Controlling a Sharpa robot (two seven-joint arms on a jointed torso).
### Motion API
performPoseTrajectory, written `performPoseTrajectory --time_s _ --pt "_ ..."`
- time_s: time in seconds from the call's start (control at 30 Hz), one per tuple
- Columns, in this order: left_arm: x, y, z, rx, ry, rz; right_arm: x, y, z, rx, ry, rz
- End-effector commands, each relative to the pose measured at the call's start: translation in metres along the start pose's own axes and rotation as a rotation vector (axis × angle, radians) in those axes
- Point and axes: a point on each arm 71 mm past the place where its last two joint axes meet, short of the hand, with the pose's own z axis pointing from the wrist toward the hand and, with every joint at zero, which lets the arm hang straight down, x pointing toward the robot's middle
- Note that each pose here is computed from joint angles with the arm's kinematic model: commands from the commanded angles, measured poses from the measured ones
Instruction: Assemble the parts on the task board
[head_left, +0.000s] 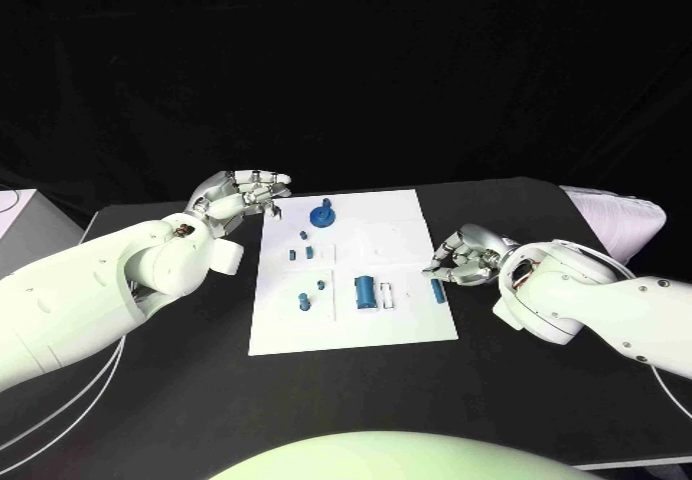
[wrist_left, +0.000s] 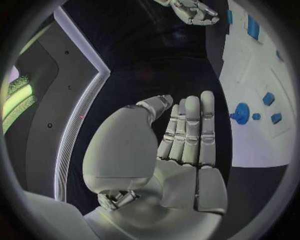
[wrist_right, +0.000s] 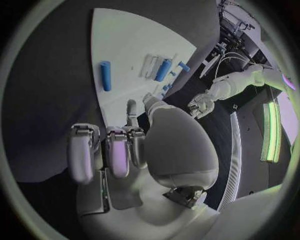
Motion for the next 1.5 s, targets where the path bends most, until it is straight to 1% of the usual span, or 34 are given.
performPoseTrajectory --time_s 0.03,0.13,0.2,0.4,0.47,0.63,0.77,1.23,1.5 --pt "0.0029 -0.0005 0.0006 0.006 0.02 -0.007 0.005 -0.007 0.0 0.072 0.098 -0.103" --pt "0.0032 -0.0003 0.0009 0.006 0.021 -0.008 0.007 -0.01 0.001 0.108 0.123 -0.137" --pt "0.0033 -0.0001 0.0011 0.006 0.021 -0.008 0.008 -0.011 0.002 0.125 0.125 -0.155" --pt "0.0031 0.0002 0.001 0.004 0.02 -0.008 0.008 -0.014 0.004 0.173 0.099 -0.223" --pt "0.0028 0.0002 0.0009 0.003 0.02 -0.008 0.008 -0.015 0.005 0.18 0.09 -0.233" --pt "0.0024 0.0002 0.0006 0.002 0.019 -0.007 0.008 -0.011 0.005 0.177 0.06 -0.257" --pt "0.0023 0.0002 0.0004 0.002 0.019 -0.006 0.008 -0.009 0.006 0.174 0.051 -0.266" --pt "0.002 0.0002 0.0002 0.001 0.019 -0.006 0.022 -0.004 0.012 0.165 0.07 -0.273" --pt "0.0021 0.0003 0.0002 0.0 0.02 -0.005 0.026 -0.005 0.016 0.17 0.073 -0.277"
